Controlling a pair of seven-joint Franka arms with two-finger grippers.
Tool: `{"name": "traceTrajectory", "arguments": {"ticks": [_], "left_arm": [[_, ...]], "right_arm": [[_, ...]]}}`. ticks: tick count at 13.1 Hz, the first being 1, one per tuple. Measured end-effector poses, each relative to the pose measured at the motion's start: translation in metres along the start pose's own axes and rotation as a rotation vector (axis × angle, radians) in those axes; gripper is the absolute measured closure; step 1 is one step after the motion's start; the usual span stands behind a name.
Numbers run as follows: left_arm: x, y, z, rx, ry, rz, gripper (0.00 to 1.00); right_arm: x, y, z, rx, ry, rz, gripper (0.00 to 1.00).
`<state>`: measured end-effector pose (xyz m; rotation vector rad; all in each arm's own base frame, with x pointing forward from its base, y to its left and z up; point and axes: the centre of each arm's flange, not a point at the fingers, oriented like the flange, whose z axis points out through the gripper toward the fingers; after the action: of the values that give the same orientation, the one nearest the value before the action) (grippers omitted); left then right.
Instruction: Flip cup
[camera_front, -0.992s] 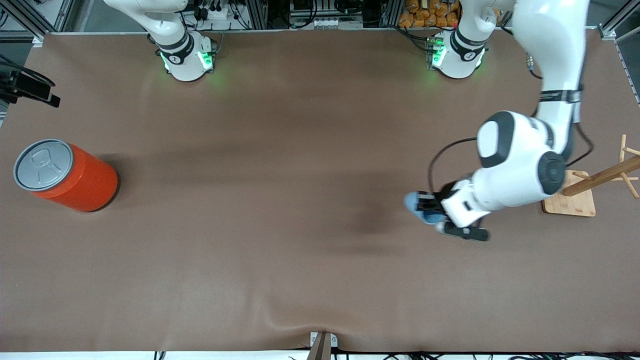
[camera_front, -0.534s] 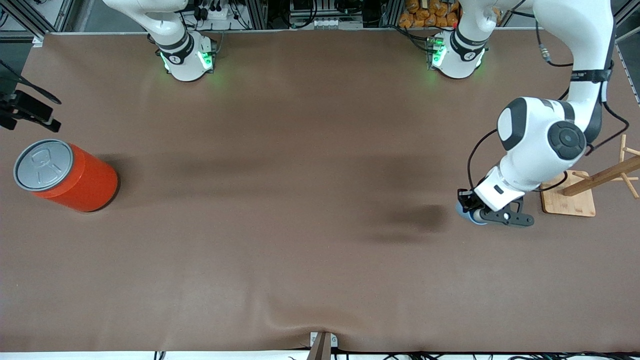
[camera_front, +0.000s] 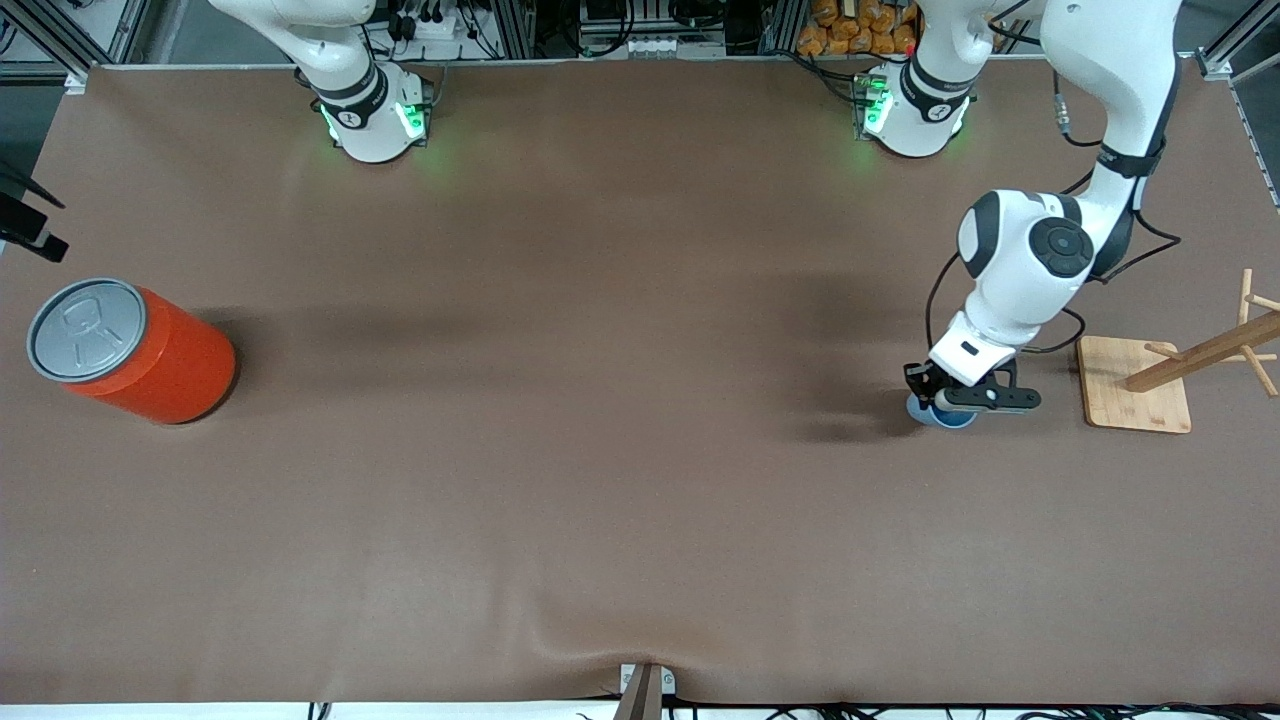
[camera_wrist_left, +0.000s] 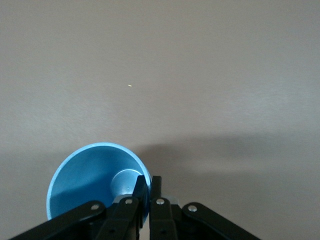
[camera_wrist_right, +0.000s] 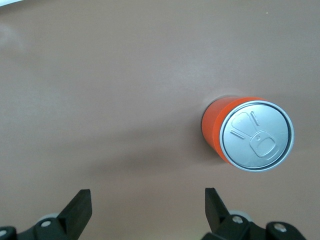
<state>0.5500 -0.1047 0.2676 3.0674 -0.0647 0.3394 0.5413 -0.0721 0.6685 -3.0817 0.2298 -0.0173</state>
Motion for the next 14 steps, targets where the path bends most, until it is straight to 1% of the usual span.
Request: {"name": "traceTrajectory", "arguments": {"ticks": [1, 2, 6, 9, 10, 12, 14], "left_arm": [[-0.002, 0.005, 0.000, -0.002, -0.002, -0.008, 0.94], [-0.003, 0.006, 0.001, -0.003, -0.005, -0.016, 0.87], [-0.007, 0.005, 0.003, -0.001, -0.013, -0.033, 0.42], [-0.005, 0.005, 0.002, -0.001, -0.015, -0.035, 0.08], [-0.004, 0.005, -0.001, 0.001, -0.031, -0.038, 0.00], [0.002, 0.007, -0.014, 0.005, -0.087, -0.038, 0.00], [0.016, 0.011, -0.044, 0.009, -0.157, -0.036, 0.00]], "right_arm": [[0.000, -0.007, 0.001, 0.000, -0.003, -0.012, 0.00], [-0.001, -0.012, 0.001, 0.000, -0.003, -0.021, 0.00], [-0.008, -0.017, -0.007, 0.000, -0.015, -0.033, 0.00], [-0.010, -0.023, -0.009, 0.001, -0.011, -0.043, 0.00], [-0.010, -0.025, -0.009, 0.001, -0.011, -0.047, 0.00], [-0.011, -0.029, -0.009, 0.001, -0.016, -0.056, 0.00], [-0.014, -0.030, -0.006, -0.002, -0.043, -0.058, 0.00]]}}
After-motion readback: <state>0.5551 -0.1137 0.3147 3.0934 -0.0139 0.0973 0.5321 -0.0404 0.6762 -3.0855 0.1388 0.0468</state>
